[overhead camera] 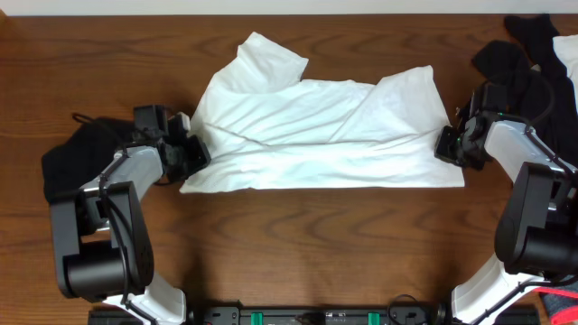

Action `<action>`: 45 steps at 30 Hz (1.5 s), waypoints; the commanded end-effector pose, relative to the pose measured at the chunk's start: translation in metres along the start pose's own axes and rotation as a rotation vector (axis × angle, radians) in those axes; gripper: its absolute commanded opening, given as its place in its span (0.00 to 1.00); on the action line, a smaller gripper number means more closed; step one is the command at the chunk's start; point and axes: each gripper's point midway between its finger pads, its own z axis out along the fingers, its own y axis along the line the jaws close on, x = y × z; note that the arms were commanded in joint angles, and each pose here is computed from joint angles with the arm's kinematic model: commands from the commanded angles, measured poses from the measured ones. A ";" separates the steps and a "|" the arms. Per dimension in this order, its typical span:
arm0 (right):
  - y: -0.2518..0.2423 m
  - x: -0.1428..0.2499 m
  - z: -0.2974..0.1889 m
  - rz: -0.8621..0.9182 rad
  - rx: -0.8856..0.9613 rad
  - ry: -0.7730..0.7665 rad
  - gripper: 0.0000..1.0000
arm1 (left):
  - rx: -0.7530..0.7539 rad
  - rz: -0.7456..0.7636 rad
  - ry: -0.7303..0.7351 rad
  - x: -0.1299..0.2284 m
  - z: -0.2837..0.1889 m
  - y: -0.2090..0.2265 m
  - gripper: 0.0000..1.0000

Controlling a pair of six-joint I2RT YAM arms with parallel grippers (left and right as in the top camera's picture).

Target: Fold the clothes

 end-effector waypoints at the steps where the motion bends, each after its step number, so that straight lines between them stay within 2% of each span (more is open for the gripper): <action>1: -0.029 0.082 0.038 0.032 0.130 0.286 0.08 | -0.068 -0.067 0.093 0.026 -0.002 0.022 0.10; 15: -0.067 0.119 0.016 0.164 0.328 0.427 0.07 | -0.155 -0.232 0.307 0.079 -0.026 0.055 0.09; 19: -0.067 0.120 0.015 0.174 0.322 0.435 0.08 | -0.133 -0.192 0.314 0.079 -0.026 0.052 0.09; 26: -0.057 0.107 0.009 0.171 0.270 0.382 0.05 | -0.035 -0.101 0.189 0.052 -0.046 0.026 0.15; 29: -0.049 0.088 -0.009 0.167 0.228 0.300 0.06 | -0.009 -0.047 0.081 0.035 -0.071 0.011 0.17; 33: -0.035 0.056 -0.053 0.132 0.151 0.137 0.08 | 0.069 0.051 -0.095 0.018 -0.118 -0.022 0.28; 35: -0.028 0.044 -0.075 0.121 0.115 0.056 0.13 | 0.094 0.105 -0.180 0.013 -0.140 -0.035 0.41; 36: -0.023 0.037 -0.089 0.106 0.086 0.004 0.21 | 0.100 0.133 -0.221 0.011 -0.151 -0.040 0.49; 38: -0.016 0.027 -0.113 0.078 0.042 -0.090 0.43 | 0.111 0.188 -0.305 0.007 -0.172 -0.050 0.56; 40: -0.012 0.018 -0.136 0.069 0.016 -0.185 0.55 | 0.123 0.222 -0.375 0.002 -0.187 -0.058 0.59; 45: -0.005 0.011 -0.174 0.040 -0.028 -0.324 0.59 | 0.144 0.270 -0.471 -0.019 -0.197 -0.068 0.62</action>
